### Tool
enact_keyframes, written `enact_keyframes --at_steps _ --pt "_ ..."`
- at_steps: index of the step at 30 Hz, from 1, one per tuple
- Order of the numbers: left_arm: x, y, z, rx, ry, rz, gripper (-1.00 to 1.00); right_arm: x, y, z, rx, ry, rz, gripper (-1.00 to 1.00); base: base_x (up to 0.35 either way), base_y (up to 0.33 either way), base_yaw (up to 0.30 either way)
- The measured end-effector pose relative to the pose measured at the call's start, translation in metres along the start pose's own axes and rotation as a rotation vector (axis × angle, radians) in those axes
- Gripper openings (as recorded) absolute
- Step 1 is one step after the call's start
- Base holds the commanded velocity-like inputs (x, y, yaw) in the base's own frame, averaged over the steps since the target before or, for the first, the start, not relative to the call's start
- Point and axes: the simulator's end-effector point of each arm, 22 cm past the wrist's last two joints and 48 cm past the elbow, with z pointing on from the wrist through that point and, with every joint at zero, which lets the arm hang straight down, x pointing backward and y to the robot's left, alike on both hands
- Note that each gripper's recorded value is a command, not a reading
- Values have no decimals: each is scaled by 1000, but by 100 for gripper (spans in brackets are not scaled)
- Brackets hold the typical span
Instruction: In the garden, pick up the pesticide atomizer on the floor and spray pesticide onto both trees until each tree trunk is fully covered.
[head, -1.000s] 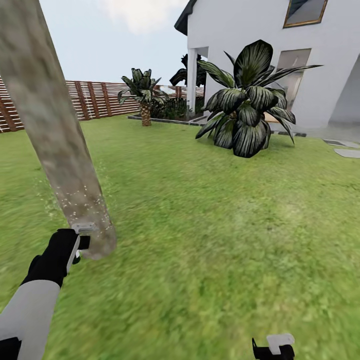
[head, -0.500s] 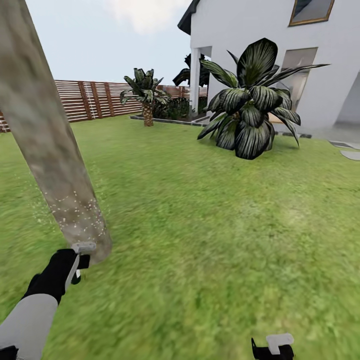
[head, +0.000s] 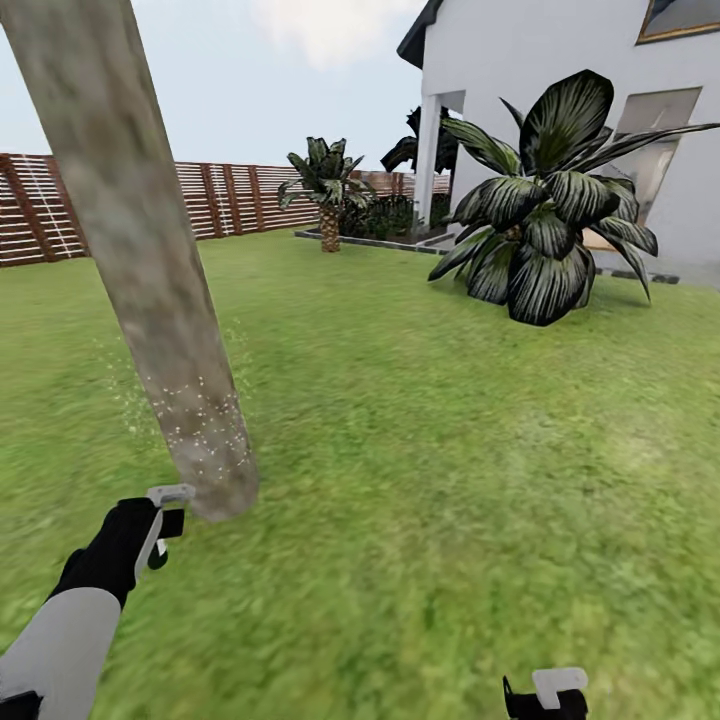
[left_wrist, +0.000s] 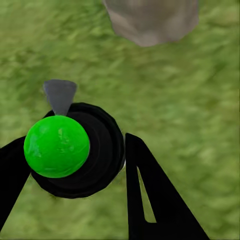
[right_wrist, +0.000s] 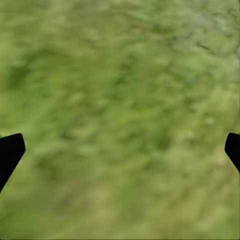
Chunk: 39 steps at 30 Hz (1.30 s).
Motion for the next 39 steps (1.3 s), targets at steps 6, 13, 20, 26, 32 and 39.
enact_keyframes --at_steps 6,13,20,26,32,39 --pt "19 -25 3 38 12 17 -100 0 -1 0 2 1 2 100 71 84 1" --pt "50 -119 -2 223 -116 381 -100 -5 -7 2 11 -12 -2 100 -185 1 0" --pt "82 -178 -21 547 -175 633 -100 -72 40 9 -144 -181 -300 100 -88 0 0" --pt "121 -185 -41 765 -113 833 -100 -103 134 -16 -575 -242 -466 100 -1 0 0" --pt "143 -185 -44 797 -50 943 -100 -128 153 -37 -758 -243 -548 100 0 0 0" --pt "147 -189 -46 808 -45 952 -100 -131 159 -40 -779 -250 -555 -100 0 0 0"
